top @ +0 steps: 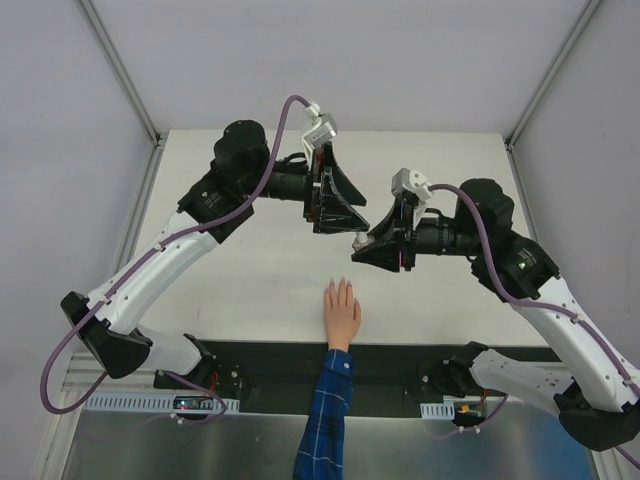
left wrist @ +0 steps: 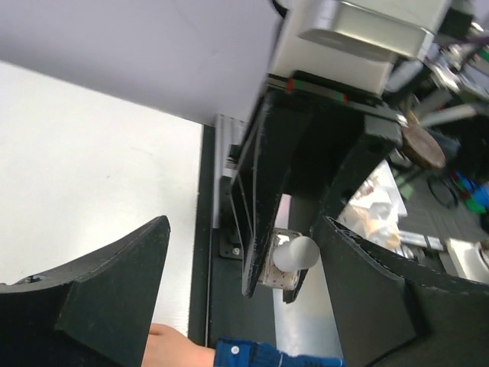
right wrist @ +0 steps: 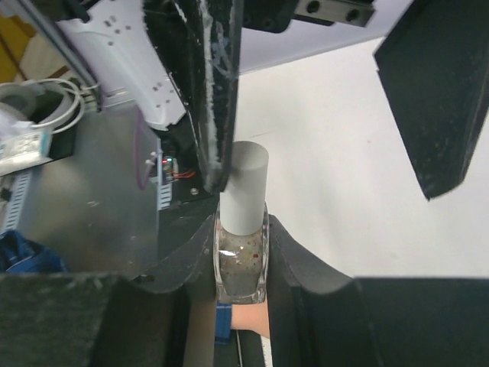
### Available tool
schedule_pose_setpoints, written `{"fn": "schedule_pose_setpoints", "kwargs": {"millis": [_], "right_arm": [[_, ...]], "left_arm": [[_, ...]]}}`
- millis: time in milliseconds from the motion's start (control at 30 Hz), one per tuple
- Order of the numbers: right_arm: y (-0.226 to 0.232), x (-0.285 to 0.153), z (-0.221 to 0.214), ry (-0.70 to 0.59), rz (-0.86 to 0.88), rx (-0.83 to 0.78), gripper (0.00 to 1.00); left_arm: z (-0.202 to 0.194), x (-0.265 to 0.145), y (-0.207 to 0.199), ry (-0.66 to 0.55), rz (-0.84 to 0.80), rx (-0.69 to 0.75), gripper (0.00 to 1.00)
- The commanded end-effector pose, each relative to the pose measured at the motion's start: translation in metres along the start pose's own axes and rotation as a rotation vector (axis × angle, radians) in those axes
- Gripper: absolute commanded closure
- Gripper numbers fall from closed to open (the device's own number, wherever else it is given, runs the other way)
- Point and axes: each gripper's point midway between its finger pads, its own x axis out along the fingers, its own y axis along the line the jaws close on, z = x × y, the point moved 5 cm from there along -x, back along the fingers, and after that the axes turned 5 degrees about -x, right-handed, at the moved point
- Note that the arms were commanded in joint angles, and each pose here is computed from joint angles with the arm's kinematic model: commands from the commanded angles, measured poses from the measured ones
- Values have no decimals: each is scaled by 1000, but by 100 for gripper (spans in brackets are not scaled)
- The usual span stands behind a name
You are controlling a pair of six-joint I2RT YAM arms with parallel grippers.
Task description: Paint the nails
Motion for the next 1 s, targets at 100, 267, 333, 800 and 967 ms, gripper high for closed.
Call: {"fn": "schedule_pose_setpoints", "kwargs": {"millis": [100, 267, 333, 800, 967], "right_arm": [[-31, -7, 19, -10, -292, -67, 100], [-52, -6, 19, -3, -451, -25, 100], [-55, -4, 18, -2, -465, -20, 100], [-55, -7, 21, -11, -488, -46, 99], [-52, -7, 21, -22, -480, -53, 100]], "left_arm": [[17, -17, 20, -170, 342, -119, 23], [11, -16, 29, -184, 419, -125, 23], [10, -16, 32, -189, 456, -111, 22], [3, 0, 35, -161, 543, -53, 42], [4, 14, 31, -130, 480, -64, 59]]}}
